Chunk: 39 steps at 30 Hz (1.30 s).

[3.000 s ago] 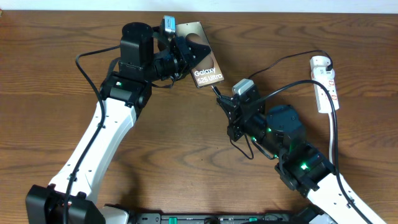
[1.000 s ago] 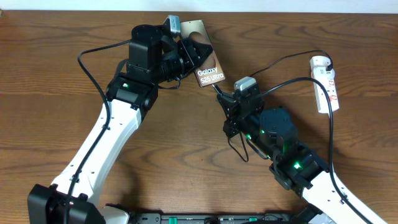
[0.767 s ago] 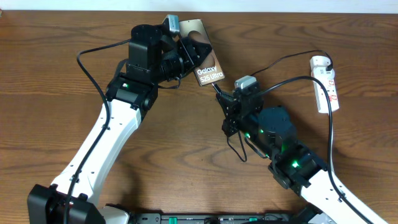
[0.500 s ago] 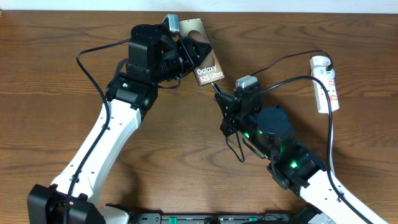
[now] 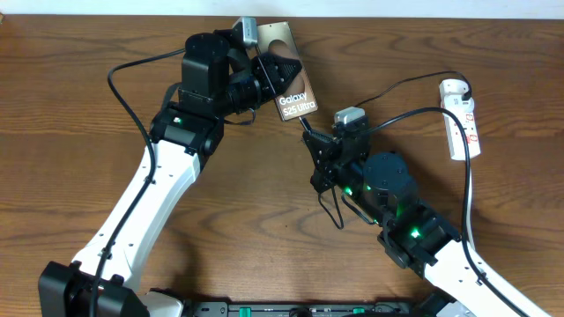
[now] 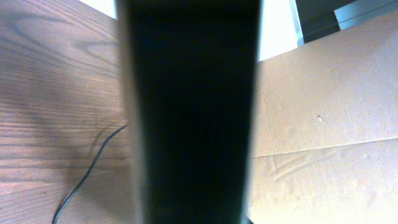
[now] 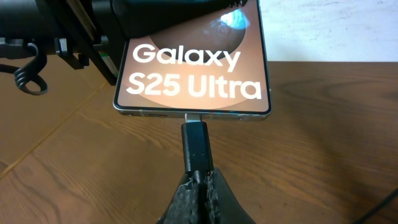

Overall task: Plug charger to phone and switch on socket
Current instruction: 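Push the plug up into the phone's port with the right gripper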

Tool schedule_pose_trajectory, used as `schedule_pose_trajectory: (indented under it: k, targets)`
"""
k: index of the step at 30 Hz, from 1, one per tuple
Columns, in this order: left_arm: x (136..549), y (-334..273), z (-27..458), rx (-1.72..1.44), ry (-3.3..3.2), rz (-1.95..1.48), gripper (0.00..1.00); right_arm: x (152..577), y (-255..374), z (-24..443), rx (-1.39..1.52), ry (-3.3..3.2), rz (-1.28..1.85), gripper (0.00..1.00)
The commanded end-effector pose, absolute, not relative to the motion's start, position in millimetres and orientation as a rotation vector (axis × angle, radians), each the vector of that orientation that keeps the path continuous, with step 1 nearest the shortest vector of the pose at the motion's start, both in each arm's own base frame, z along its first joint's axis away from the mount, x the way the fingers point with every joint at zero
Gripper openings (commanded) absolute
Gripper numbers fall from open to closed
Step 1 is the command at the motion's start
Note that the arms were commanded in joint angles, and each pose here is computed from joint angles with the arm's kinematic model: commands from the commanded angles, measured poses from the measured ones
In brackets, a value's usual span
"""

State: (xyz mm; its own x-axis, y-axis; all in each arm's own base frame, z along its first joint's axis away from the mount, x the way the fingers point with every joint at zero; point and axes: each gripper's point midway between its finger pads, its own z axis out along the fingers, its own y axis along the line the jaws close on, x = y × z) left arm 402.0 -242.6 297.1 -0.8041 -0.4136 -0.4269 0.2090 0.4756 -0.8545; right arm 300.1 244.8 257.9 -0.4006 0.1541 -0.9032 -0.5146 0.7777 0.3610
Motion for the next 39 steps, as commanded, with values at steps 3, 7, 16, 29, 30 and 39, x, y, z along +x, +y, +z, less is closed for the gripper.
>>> schedule_pose_trajectory:
  k: [3, 7, 16, 29, 30, 39]
  targets:
    - [356, -286, 301, 0.079, 2.182, -1.494, 0.07, 313, 237, 300, -0.186, 1.711, 0.746, 0.01]
    - [350, -290, 296, 0.069, 2.216, -1.502, 0.07, 313, 237, 306, -0.182, 1.686, 0.755, 0.01]
    - [340, -298, 289, 0.080, 2.260, -1.512, 0.07, 316, 233, 319, -0.156, 1.632, 0.744, 0.01]
    - [332, -305, 288, 0.132, 2.267, -1.508, 0.07, 316, 234, 332, -0.178, 1.587, 0.741, 0.01]
    - [332, -305, 287, 0.141, 2.264, -1.505, 0.07, 316, 235, 333, -0.178, 1.586, 0.742, 0.01]
    - [324, -307, 286, 0.203, 2.276, -1.523, 0.07, 314, 238, 335, -0.211, 1.582, 0.746, 0.33]
